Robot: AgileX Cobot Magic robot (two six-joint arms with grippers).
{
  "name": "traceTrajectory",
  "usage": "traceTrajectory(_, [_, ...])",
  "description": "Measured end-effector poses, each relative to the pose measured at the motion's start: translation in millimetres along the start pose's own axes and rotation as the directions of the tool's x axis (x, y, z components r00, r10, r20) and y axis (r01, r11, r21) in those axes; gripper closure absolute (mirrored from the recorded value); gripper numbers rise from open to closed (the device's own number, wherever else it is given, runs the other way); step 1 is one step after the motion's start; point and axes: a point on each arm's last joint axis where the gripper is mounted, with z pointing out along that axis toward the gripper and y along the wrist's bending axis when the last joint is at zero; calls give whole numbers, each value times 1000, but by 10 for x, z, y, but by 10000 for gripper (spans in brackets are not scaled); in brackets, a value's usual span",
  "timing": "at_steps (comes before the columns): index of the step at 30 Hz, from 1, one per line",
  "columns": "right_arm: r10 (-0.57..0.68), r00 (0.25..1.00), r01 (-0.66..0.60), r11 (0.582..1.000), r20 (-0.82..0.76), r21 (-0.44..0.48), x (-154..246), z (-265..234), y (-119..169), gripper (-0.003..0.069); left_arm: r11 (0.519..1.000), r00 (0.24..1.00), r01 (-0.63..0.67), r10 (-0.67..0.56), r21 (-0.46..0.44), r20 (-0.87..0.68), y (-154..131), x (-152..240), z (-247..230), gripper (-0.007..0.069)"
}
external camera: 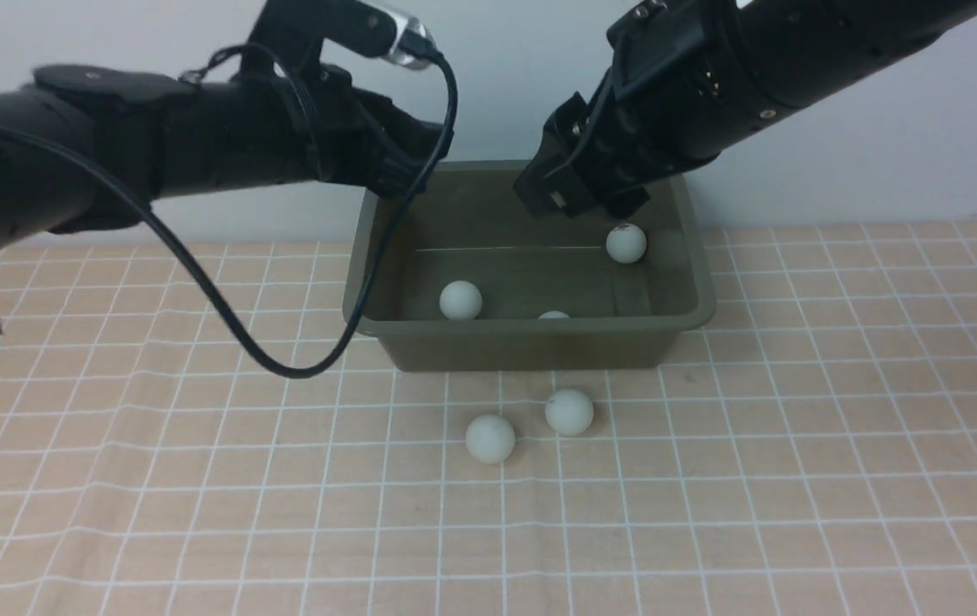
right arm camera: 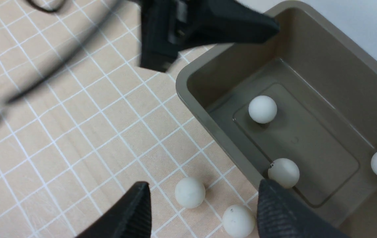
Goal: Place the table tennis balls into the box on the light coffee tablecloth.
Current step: 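Drop the ball into the bin, then reach for and grasp a ping pong ball on the table beside the basket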
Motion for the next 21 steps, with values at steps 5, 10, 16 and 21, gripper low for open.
traceTrajectory(5, [-11,1000,11,1000,22,8,-20,0,-7,259,995,999,15,-10,98,-53,-213,-240,-458,222])
traceTrajectory(10, [-6,999,6,1000,42,5,-38,-1,-4,259,989,961,60,-21,133,-277,-350,-196,-813,222])
traceTrajectory(16, [25,999,-23,999,42,-49,-43,8,75,259,997,895,66,-78,-42,-440,-316,-161,-1188,222])
traceTrajectory(21, [29,999,-27,996,18,-86,116,270,385,259,980,898,32,-115,-197,-425,-291,-252,-1536,222])
